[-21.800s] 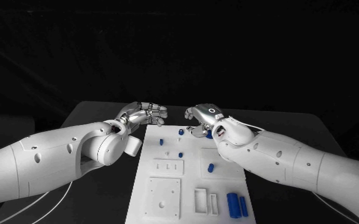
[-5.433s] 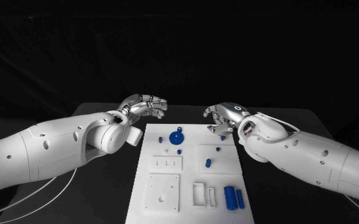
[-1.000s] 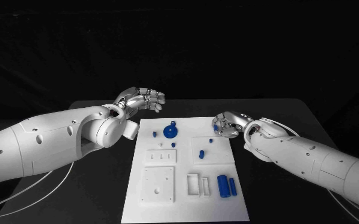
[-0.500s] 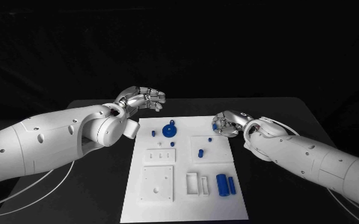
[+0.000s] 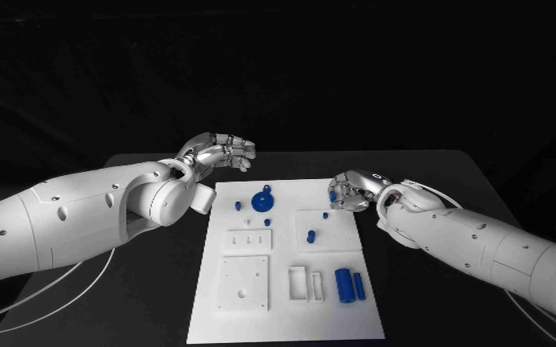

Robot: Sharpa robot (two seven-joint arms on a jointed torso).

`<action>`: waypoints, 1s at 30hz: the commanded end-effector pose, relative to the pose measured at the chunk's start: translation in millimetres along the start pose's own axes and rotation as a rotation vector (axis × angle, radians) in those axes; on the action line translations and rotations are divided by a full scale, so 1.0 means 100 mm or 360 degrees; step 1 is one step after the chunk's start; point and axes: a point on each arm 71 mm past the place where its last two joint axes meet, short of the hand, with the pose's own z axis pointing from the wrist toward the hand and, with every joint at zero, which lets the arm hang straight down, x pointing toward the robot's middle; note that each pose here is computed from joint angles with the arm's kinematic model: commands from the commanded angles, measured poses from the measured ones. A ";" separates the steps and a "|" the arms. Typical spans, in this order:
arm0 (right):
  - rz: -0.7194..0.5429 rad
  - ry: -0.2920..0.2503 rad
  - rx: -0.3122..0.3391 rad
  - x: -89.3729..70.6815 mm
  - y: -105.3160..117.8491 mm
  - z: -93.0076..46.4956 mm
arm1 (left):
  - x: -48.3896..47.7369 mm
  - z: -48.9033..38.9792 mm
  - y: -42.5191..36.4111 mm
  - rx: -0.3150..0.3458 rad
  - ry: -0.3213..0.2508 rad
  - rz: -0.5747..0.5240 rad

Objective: Assemble the parts on the task board

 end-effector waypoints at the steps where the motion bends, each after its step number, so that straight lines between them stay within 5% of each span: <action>1: -0.0006 0.0021 -0.0011 0.01 0.01 0.00 | 0.020 0.002 -0.017 0.0022 0.0024 -0.0002; 30: -0.0029 0.0040 -0.0001 0.02 0.03 -0.01 | 0.015 0.001 -0.018 0.0022 0.0024 -0.0002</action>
